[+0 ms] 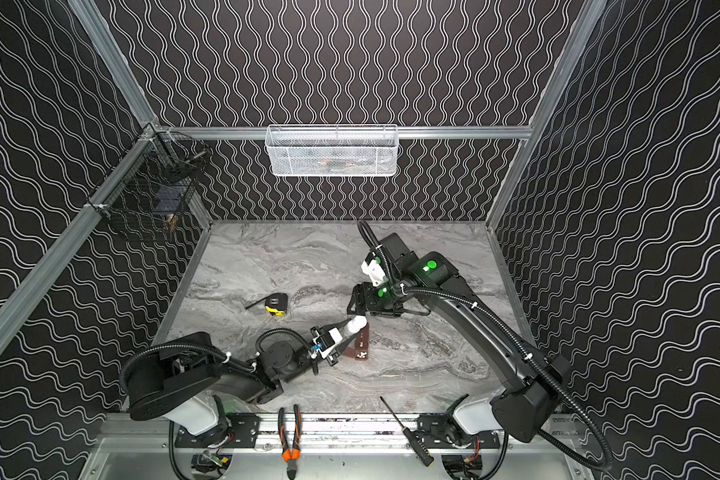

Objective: Sort the pills into containers

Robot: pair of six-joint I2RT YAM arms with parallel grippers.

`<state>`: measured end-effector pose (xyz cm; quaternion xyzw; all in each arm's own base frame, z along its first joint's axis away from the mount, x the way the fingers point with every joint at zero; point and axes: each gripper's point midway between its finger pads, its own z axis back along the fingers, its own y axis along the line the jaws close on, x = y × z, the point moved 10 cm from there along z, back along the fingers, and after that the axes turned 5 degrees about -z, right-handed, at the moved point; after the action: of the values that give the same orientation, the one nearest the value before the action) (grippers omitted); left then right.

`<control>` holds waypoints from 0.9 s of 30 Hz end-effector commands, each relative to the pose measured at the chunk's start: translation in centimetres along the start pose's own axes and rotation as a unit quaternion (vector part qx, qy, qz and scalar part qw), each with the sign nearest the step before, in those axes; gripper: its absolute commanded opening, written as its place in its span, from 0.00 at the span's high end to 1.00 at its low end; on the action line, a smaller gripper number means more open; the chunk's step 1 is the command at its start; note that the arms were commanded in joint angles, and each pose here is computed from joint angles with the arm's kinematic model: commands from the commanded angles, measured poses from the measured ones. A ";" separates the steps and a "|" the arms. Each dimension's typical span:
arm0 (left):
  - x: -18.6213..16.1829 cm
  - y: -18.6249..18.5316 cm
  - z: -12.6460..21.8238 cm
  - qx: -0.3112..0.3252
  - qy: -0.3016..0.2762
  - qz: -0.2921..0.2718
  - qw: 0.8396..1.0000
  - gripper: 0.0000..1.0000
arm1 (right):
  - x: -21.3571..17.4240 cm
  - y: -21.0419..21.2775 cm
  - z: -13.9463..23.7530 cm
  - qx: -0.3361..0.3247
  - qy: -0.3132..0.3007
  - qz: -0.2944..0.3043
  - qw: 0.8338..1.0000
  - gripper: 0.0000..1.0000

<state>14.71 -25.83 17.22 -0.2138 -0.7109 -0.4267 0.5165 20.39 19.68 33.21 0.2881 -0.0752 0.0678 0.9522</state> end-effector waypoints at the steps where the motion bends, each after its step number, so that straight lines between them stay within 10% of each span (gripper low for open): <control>1: 1.0 0.4 0.1 0.011 -0.032 0.007 0.999 1.00 | 0.4 0.0 -0.3 0.006 -0.015 0.028 0.999 0.31; 27: 0.8 0.3 -1.3 0.016 -0.029 0.029 0.999 1.00 | -3.0 -1.2 0.1 0.042 0.035 0.042 0.998 0.39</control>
<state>15.29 -26.77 17.35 -0.2320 -0.7097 -0.4096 0.5241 18.27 18.63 32.23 0.3178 -0.0670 0.1170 0.9385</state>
